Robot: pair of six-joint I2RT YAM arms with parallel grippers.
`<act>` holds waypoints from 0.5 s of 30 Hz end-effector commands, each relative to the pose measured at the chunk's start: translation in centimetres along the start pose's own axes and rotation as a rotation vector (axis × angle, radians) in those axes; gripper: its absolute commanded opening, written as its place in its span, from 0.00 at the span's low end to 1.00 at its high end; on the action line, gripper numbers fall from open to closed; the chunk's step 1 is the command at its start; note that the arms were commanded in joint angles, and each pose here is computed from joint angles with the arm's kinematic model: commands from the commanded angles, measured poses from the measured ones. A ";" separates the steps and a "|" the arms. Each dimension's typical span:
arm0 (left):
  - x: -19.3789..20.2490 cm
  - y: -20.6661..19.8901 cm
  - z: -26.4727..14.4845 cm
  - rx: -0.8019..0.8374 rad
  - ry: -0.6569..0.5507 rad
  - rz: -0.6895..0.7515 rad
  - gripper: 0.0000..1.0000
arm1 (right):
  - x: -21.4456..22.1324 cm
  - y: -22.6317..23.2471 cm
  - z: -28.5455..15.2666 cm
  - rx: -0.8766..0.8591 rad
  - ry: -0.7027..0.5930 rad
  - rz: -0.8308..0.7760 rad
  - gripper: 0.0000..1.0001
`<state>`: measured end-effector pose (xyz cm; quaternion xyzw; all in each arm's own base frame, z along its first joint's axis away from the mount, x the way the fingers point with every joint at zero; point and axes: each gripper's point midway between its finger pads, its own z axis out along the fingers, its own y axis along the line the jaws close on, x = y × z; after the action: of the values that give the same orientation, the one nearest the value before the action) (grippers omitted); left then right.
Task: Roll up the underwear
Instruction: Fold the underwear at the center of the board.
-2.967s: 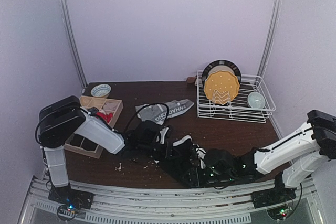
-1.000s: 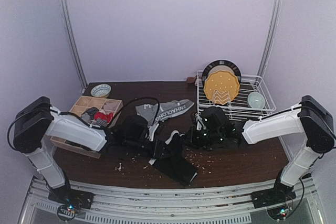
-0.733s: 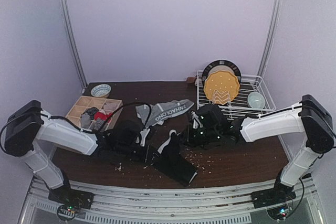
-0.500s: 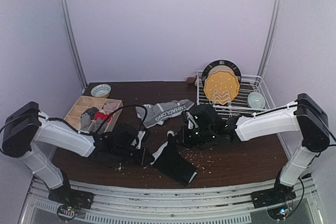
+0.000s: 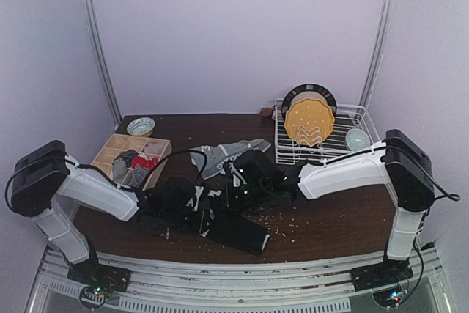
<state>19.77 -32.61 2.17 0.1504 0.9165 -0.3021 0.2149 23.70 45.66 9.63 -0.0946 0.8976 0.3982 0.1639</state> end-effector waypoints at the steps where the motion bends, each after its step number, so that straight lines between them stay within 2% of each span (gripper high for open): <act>1: 0.3 0.4 0.1 0.003 -0.020 0.008 0.00 | 0.6 1.1 1.0 -0.003 0.028 -0.020 0.00; 9: 1.0 1.6 -2.7 -0.034 -0.046 -0.003 0.01 | 2.5 0.9 2.9 -0.003 0.068 -0.012 0.00; 12: 1.5 2.2 -4.3 -0.053 -0.046 -0.002 0.13 | 2.9 0.9 3.3 0.003 0.079 -0.022 0.00; 15: 1.4 2.3 -6.2 -0.055 -0.071 -0.001 0.19 | 3.5 0.9 3.9 0.017 0.102 -0.034 0.00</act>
<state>18.20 -28.73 4.06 0.1371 0.9134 -0.2988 0.2401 21.36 47.89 6.42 -0.1185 0.9070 0.3822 0.1312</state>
